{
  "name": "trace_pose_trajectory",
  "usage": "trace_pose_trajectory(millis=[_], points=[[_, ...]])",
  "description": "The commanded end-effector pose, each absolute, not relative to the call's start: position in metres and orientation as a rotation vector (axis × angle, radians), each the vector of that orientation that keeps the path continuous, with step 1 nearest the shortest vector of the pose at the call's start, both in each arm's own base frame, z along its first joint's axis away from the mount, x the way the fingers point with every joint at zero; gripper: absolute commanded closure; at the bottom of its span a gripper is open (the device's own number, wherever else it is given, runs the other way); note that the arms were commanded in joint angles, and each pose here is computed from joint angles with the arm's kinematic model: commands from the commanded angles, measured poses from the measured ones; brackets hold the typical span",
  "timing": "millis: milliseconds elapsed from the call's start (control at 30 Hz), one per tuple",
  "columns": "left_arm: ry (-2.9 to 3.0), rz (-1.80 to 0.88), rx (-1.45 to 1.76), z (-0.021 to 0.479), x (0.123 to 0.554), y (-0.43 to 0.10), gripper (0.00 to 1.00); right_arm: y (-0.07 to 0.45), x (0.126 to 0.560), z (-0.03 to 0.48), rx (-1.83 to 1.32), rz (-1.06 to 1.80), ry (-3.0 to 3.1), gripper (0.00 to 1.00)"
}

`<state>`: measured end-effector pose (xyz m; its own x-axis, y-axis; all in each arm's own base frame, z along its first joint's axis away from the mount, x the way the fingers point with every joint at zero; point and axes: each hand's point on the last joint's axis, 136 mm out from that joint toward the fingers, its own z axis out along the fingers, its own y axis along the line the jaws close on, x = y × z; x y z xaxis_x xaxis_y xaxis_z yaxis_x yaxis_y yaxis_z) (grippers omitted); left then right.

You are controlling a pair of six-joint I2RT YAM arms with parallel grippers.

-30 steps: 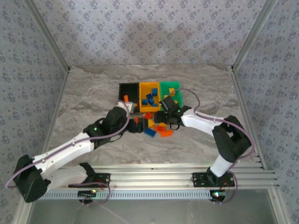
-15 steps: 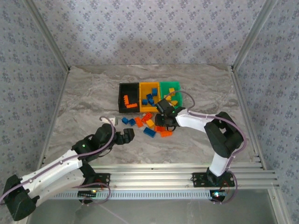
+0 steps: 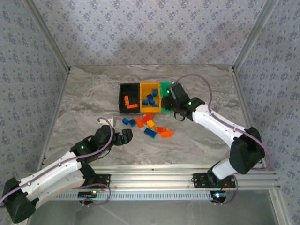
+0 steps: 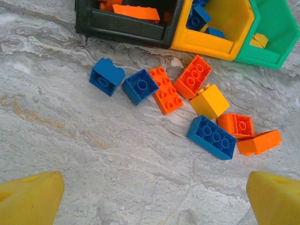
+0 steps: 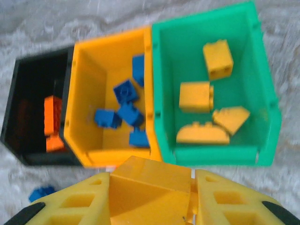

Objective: Sort the legos into containers by color

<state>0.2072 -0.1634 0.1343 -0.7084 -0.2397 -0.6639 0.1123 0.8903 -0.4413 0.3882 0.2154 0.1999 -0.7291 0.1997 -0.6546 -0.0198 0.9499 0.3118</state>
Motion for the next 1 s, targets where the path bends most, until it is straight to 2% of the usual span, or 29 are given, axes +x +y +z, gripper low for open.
trace_pose_trajectory(millis=[0,300,367,467,567,767,933,967], points=[[2.267,-0.577,-0.124,0.141,0.209,-0.158,0.01,0.206,0.414,0.179,0.144,0.286,2.418,0.62],[2.286,-0.546,-0.123,0.142,0.209,-0.155,0.00,0.193,0.464,0.156,0.267,0.239,2.453,0.56],[2.288,-0.539,-0.127,0.141,0.208,-0.154,0.00,0.192,0.469,0.157,0.285,0.267,2.442,0.50],[2.283,-0.542,-0.129,0.142,0.209,-0.154,0.01,0.194,0.474,0.168,0.277,0.301,2.415,0.32],[2.277,-0.528,-0.124,0.145,0.210,-0.153,0.00,0.195,0.472,0.186,0.255,0.313,2.381,0.27],[2.267,-0.488,-0.084,0.156,0.217,-0.152,0.01,0.200,0.436,0.215,0.227,0.385,2.311,0.25],[2.288,-0.456,-0.059,0.151,0.240,-0.161,0.08,0.215,0.384,0.213,0.197,0.457,2.269,0.25],[2.297,-0.457,-0.062,0.147,0.247,-0.164,0.10,0.216,0.369,0.199,0.187,0.451,2.279,0.25]])
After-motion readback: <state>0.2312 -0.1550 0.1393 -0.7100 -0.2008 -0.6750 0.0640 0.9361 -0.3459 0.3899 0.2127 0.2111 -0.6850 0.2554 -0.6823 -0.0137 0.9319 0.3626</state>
